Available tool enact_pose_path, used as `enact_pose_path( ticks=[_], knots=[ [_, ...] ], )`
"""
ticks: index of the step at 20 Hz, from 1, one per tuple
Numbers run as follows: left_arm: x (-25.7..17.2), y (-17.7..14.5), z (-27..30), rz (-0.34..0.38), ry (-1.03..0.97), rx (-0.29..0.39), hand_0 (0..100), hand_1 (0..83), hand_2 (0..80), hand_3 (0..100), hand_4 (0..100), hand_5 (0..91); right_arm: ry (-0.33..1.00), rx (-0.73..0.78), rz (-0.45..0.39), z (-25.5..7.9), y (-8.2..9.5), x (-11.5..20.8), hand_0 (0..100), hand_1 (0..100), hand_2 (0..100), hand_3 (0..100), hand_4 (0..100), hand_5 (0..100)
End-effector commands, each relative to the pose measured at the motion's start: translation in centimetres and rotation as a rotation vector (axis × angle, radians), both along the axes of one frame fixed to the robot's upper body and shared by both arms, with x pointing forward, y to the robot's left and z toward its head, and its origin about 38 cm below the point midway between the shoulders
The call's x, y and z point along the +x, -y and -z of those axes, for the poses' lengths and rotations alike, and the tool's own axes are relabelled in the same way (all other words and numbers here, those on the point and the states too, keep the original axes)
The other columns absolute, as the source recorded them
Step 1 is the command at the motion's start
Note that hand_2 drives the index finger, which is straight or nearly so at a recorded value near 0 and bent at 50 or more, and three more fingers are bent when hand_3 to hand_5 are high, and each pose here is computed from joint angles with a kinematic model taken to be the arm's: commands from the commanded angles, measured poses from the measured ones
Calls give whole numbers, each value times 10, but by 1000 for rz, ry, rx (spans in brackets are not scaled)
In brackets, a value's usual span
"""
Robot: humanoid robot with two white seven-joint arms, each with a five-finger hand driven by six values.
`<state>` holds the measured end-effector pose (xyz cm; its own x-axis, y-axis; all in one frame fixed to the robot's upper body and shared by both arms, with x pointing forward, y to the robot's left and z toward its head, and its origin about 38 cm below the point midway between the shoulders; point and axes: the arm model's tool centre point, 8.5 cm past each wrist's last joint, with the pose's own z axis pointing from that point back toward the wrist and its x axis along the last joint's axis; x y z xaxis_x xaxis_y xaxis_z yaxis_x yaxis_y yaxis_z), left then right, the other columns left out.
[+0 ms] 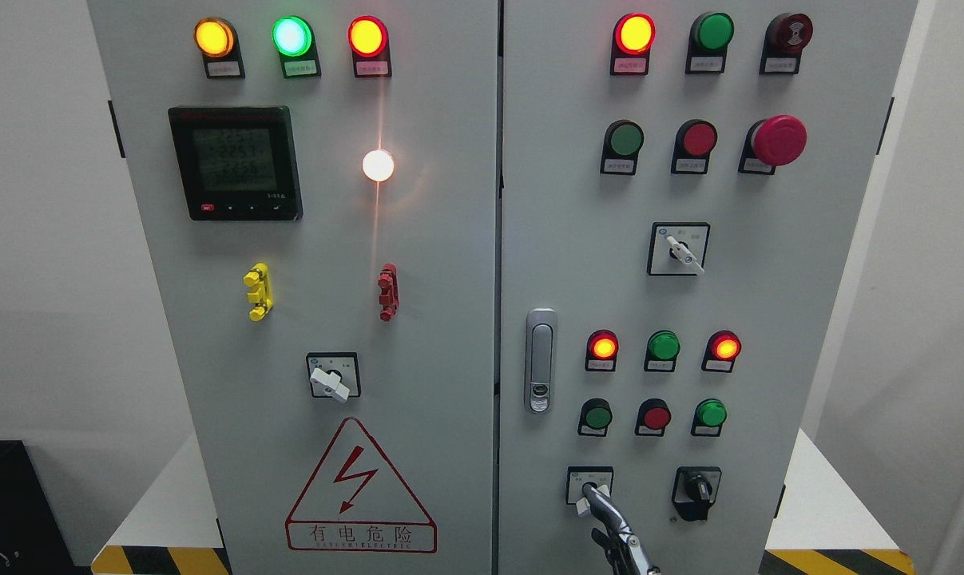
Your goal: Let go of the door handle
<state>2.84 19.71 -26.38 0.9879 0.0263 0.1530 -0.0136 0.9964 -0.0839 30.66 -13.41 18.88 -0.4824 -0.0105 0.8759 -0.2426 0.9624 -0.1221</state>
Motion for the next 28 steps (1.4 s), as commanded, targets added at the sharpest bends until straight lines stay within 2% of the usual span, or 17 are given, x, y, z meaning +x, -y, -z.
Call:
enact_pose_path(
  ticks=[1,14,16,17,18,19,21,22,25,28],
  knots=[
    [-6,0,0,-1,-9,0,120,556,0,0,0,0,0,0,-3,0,-1,0,329,72,0,74,92,76],
    [-6,0,0,-1,-9,0,120,556,0,0,0,0,4,-1,-2,-1,-2,0,329,74,0,86,119,93],
    [-6,0,0,-1,-9,0,120,556,0,0,0,0,13,-6,13,-3,0,1,326,83,0,118,192,141],
    [-6,-1,0,-1,-9,1,120,556,0,0,0,0,21,-11,30,-5,1,2,318,117,0,178,298,214],
    [-6,0,0,-1,-9,0,120,556,0,0,0,0,39,-34,55,-9,1,4,316,130,0,193,309,234],
    [-6,0,0,-1,-9,0,120,556,0,0,0,0,56,-68,87,-11,2,6,315,169,0,284,410,344],
    [-6,0,0,-1,-9,0,120,556,0,0,0,0,87,-141,146,-15,3,8,327,212,0,394,519,485],
    [-5,-1,0,-1,-7,1,120,556,0,0,0,0,99,-168,164,-16,3,9,333,261,0,486,596,580],
    [-6,0,0,-1,-9,0,120,556,0,0,0,0,139,-224,192,-25,1,13,400,306,0,632,707,740],
    [-6,-1,0,-1,-9,1,120,556,0,0,0,0,193,-294,241,-35,0,18,442,322,0,732,798,891]
  ],
)
